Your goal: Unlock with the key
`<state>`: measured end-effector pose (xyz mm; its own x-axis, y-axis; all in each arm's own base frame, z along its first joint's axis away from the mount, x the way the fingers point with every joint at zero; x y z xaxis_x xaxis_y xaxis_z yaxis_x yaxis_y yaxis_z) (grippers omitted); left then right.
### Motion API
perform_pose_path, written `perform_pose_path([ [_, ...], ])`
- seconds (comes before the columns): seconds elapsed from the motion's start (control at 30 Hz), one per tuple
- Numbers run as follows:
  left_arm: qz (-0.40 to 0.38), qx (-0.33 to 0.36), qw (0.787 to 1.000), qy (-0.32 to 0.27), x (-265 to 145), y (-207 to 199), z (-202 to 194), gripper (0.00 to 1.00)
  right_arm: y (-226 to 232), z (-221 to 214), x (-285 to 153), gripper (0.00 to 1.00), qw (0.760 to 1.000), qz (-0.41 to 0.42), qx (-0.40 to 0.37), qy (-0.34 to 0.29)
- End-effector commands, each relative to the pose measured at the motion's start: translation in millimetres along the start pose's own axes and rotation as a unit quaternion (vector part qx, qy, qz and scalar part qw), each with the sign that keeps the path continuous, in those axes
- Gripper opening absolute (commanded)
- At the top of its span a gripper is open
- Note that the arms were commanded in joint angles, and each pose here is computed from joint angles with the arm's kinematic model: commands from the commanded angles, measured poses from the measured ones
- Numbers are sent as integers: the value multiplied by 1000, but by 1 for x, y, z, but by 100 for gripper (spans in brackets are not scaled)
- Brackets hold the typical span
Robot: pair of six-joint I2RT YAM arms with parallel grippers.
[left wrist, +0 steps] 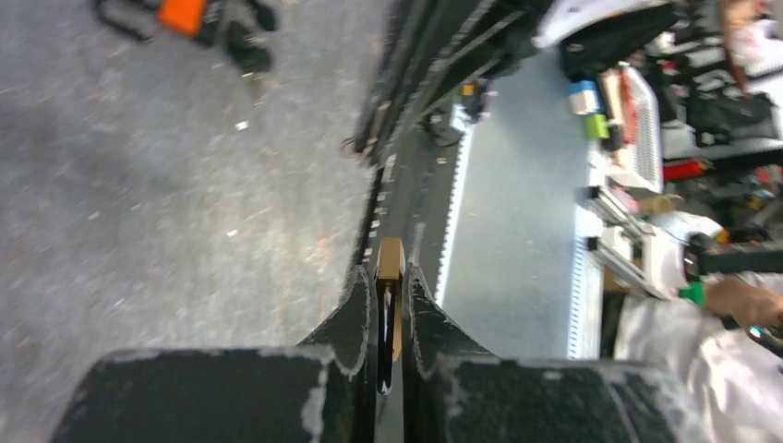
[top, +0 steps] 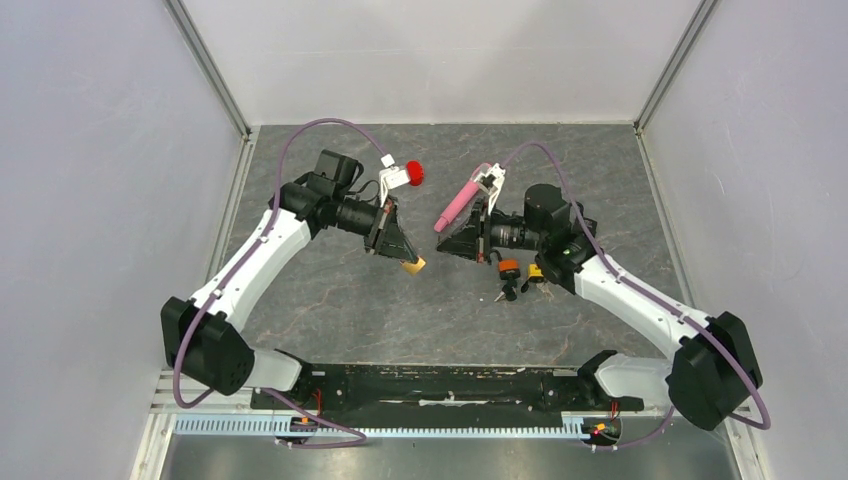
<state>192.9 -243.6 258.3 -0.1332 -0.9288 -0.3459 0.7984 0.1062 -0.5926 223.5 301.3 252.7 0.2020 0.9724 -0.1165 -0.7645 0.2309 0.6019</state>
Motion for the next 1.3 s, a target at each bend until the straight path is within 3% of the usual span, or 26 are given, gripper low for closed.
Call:
perform_pose_path([
  [0.0, 151, -14, 988, 40, -8, 51, -7, 2, -31, -12, -16, 0, 994, -97, -53, 23],
  [0.17, 287, 6, 953, 96, 3, 111, -22, 5, -57, -35, -34, 0, 982, -175, -59, 39],
  [0.5, 398, 91, 901, 147, 41, 197, -35, 9, -66, -45, -40, 0, 978, -193, -68, 47],
  [0.77, 369, 106, 906, 179, 71, 221, -65, 14, -64, -49, -43, 0, 978, -190, -71, 49],
  [1.1, 385, 106, 892, 213, 66, 219, -77, 44, -66, -52, -42, 0, 978, -188, -67, 52],
  [1.27, 400, 103, 899, 147, 56, 194, -46, 55, -60, -47, -44, 0, 979, -183, -81, 45],
])
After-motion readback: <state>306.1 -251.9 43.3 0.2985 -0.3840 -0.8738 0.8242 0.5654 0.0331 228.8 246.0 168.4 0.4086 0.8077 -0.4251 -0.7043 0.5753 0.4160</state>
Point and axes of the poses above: each gripper's point midway between its finger pads, its own x axis out along the fingers, its own y axis along the line the jaws close on, z = x × y, the point moved 1 cm from there along -x, back along the fingers, and after that the axes turned 5 degrees about x, right-handed, at the moved point
